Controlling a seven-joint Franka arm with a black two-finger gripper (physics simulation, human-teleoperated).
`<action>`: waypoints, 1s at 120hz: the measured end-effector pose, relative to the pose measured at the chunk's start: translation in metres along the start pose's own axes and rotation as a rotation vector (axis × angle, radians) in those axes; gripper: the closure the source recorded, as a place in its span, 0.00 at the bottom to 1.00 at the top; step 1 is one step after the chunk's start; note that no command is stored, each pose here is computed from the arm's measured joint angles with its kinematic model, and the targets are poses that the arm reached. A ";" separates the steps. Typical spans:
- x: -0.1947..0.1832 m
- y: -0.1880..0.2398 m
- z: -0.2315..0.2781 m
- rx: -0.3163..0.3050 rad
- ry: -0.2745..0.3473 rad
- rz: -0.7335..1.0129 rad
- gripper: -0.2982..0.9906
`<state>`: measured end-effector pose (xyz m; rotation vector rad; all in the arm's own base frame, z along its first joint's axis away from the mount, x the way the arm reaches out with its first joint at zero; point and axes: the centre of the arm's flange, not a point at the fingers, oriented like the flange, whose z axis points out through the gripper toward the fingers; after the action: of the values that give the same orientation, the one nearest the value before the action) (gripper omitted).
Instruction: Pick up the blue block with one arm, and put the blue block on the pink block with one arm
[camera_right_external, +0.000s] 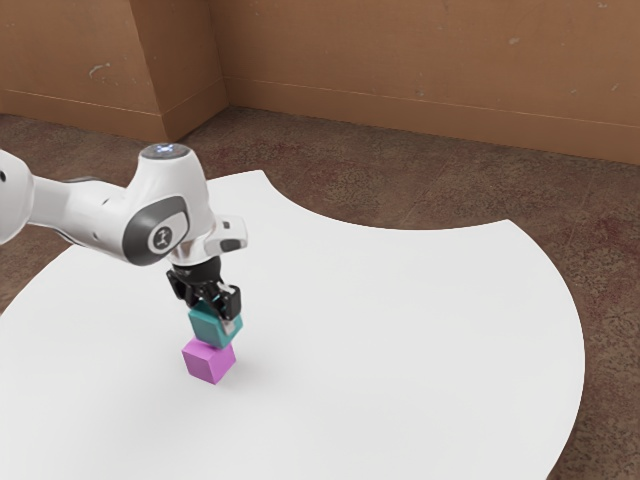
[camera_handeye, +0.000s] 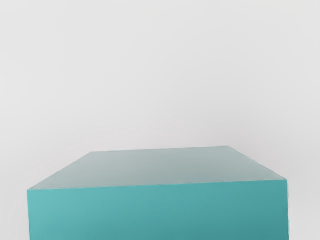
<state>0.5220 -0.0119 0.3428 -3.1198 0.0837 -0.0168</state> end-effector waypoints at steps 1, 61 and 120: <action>0.000 -0.001 0.000 0.000 0.000 -0.001 0.47; -0.007 -0.020 -0.002 0.000 0.008 -0.036 0.47; -0.023 -0.021 0.000 -0.004 -0.020 -0.040 0.47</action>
<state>0.5001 0.0099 0.3432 -3.1249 0.0217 0.0141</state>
